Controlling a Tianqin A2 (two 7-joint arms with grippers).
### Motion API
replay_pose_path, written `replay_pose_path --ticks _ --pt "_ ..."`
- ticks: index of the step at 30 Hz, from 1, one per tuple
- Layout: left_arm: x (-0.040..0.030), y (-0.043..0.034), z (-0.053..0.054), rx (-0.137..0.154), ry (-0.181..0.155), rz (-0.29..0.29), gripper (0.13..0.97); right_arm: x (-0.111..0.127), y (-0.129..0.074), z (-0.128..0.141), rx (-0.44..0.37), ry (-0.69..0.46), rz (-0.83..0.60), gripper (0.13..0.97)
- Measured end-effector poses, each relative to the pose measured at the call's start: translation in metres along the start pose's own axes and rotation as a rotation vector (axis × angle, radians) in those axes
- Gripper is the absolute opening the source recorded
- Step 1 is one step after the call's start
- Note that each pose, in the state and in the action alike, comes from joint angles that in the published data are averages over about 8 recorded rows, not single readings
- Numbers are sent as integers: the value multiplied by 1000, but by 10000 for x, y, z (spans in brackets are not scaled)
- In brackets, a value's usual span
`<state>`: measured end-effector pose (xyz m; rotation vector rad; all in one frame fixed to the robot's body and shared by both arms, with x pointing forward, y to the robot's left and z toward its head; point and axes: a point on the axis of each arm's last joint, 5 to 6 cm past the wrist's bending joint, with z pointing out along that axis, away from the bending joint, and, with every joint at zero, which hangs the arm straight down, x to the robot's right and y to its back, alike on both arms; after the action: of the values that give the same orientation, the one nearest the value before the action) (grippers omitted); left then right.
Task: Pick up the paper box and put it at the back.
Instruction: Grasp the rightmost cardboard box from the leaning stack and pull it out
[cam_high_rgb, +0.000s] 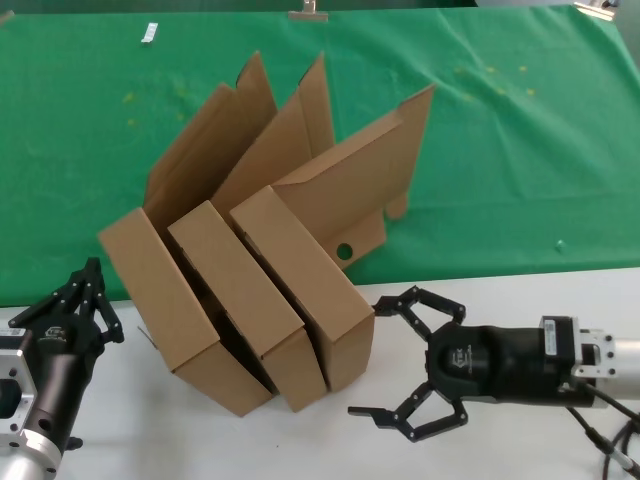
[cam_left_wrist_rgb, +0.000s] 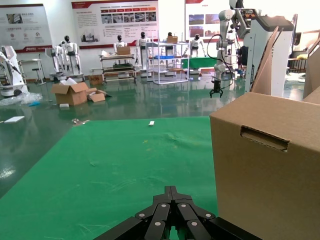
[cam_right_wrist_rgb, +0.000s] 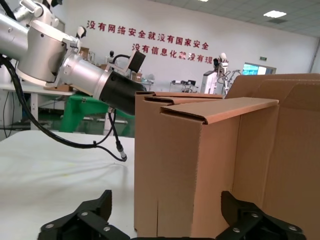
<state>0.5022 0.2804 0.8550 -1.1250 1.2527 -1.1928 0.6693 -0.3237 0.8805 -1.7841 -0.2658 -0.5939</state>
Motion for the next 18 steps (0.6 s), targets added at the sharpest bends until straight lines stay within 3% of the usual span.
replay_pose_path --ticks 9,18 --pt "0 0 0 0 0 0 144 -42 24 14 0 -4 10 668" --pt "0 0 0 0 0 0 144 -40 26 -5 -6 -6 10 453"
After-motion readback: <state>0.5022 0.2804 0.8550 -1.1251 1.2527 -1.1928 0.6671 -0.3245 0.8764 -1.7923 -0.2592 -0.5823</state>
